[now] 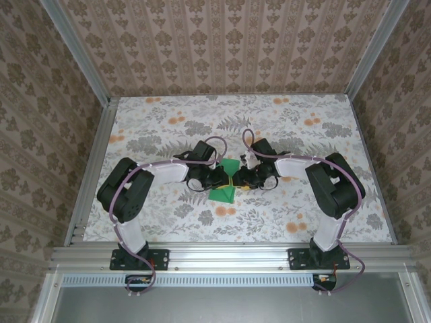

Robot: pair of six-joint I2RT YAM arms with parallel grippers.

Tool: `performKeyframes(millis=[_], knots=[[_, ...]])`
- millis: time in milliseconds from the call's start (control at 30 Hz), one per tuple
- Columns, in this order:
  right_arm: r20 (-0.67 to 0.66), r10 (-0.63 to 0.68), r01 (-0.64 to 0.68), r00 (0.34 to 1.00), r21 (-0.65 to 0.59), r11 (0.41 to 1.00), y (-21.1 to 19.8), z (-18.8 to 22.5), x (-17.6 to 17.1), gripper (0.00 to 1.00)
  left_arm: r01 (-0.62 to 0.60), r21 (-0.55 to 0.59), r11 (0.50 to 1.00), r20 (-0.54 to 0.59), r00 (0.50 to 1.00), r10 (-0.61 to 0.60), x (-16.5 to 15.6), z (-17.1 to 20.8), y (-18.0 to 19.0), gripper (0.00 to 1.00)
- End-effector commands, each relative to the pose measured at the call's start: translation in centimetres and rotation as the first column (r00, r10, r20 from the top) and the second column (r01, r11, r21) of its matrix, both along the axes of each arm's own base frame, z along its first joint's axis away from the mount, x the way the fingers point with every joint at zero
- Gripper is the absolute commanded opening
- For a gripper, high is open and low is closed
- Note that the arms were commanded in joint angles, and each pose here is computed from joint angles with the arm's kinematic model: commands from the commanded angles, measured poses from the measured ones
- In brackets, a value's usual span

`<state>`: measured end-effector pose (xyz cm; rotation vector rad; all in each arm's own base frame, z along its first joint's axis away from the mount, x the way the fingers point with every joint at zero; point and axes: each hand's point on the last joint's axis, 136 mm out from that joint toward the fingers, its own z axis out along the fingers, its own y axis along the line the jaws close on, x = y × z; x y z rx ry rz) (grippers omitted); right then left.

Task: Fold a paper plane with a square sheet of paper (pick it up from the middle)
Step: Fold the triangle a second time at the center of the table.

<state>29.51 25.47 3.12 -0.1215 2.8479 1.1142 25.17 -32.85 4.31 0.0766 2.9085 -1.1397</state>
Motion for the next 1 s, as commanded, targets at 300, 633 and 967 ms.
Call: performKeyframes(millis=[300, 633, 967], knots=[[-0.006, -0.009, 0.009, 1.000, 0.066, 0.998, 1.0, 0.0, 0.4, 0.28, -0.004, 0.012, 1.000, 0.001, 1.000, 0.004, 0.0, -0.3, 0.4, 0.10], [-0.009, -0.014, 0.014, 1.000, 0.042, 0.999, 0.7, -0.6, 0.4, 0.13, -0.005, -0.001, 1.000, 0.007, 1.000, 0.005, 0.1, 0.1, 0.3, 0.09], [0.041, -0.031, 0.032, 0.999, -0.037, 0.999, -0.3, -1.4, 1.4, 0.05, 0.005, -0.034, 0.999, 0.017, 1.000, -0.004, 0.0, 1.2, -0.1, 0.14]])
